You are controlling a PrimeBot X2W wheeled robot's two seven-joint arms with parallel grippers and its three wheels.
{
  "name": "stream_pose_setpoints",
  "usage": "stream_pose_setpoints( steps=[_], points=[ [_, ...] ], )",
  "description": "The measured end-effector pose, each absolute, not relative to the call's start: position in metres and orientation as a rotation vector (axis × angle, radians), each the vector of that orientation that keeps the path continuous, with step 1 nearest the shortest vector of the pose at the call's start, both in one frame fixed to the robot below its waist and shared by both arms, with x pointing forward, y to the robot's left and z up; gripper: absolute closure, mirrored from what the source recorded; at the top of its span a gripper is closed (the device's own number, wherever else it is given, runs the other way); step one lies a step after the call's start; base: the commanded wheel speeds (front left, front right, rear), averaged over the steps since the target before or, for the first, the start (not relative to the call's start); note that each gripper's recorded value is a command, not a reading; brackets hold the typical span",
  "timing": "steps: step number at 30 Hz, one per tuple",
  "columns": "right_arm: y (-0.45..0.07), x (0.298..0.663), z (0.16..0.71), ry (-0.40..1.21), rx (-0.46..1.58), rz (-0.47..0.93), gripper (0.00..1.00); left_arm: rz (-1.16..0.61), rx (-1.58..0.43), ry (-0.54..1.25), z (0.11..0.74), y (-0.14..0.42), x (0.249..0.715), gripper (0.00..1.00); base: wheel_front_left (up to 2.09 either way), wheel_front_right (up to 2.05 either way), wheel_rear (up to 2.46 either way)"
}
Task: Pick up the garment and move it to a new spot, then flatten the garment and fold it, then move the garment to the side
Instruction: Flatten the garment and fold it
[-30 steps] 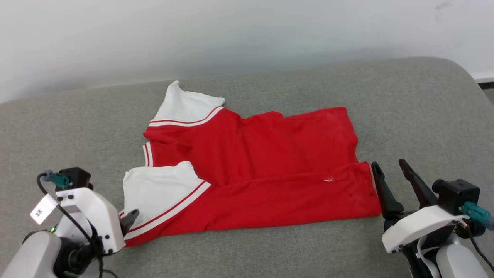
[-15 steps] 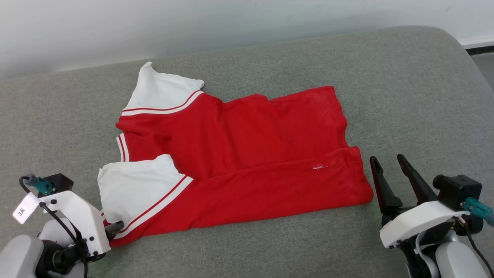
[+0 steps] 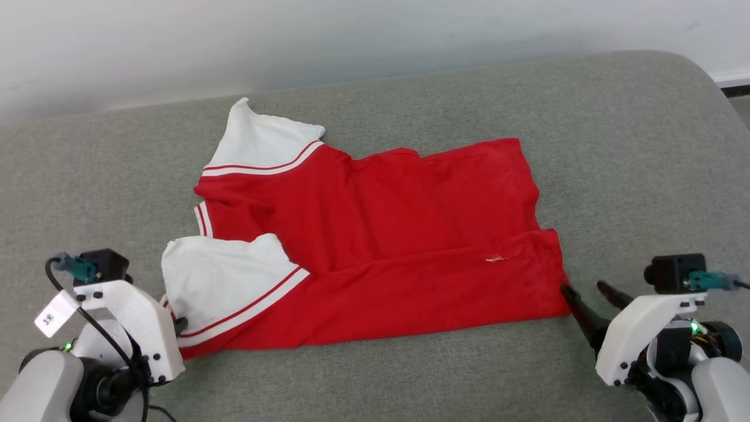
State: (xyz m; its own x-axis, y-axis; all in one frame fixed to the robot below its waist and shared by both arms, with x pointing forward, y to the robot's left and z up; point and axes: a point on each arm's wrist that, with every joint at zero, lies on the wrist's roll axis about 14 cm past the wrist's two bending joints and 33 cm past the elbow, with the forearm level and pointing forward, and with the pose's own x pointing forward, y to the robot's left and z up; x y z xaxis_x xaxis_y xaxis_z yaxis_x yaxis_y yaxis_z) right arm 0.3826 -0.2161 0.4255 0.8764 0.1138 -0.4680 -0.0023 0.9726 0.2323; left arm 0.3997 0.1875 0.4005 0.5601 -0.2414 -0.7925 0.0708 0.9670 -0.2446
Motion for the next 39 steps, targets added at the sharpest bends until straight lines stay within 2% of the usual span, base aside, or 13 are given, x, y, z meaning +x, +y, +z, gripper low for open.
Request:
stream_pose_setpoints(
  steps=[5, 12, 17, 18, 19, 20, 31, 39],
  points=[
    [-0.205, 0.378, 0.403, 0.736, 0.216, 0.139, 0.00, -0.191, -0.171, 0.888, 0.418, 0.188, 0.406, 1.00, 0.00, 0.00, 0.00],
    [-0.195, 0.395, 0.390, 0.865, 0.151, 0.196, 0.00, -0.202, -0.167, 0.865, 0.420, 0.183, 0.410, 1.00, 0.00, 0.00, 0.00],
    [-0.186, 0.390, 0.367, 0.994, 0.144, 0.225, 0.00, -0.193, -0.185, 0.872, 0.414, 0.184, 0.408, 1.00, 0.00, 0.00, 0.00],
    [-0.184, 0.388, 0.365, 1.013, 0.150, 0.230, 0.55, -0.191, -0.188, 0.874, 0.413, 0.185, 0.407, 1.00, 0.00, 0.00, 0.00],
    [-0.183, 0.388, 0.364, 1.021, 0.153, 0.234, 0.90, -0.187, -0.190, 0.877, 0.411, 0.185, 0.406, 1.00, 0.00, 0.00, 0.00],
    [-0.182, 0.388, 0.363, 1.025, 0.154, 0.237, 1.00, -0.186, -0.192, 0.877, 0.410, 0.186, 0.406, 1.00, 0.00, 0.00, 0.00],
    [-0.183, 0.392, 0.393, 0.934, 0.147, 0.257, 1.00, -0.177, -0.204, 0.780, 0.425, 0.186, 0.396, 1.00, 0.00, 0.00, 0.00],
    [-0.183, 0.364, 0.408, 0.898, 0.140, 0.267, 1.00, -0.144, -0.233, 0.750, 0.434, 0.190, 0.361, 1.00, 0.00, 0.00, 0.00]
  ],
)
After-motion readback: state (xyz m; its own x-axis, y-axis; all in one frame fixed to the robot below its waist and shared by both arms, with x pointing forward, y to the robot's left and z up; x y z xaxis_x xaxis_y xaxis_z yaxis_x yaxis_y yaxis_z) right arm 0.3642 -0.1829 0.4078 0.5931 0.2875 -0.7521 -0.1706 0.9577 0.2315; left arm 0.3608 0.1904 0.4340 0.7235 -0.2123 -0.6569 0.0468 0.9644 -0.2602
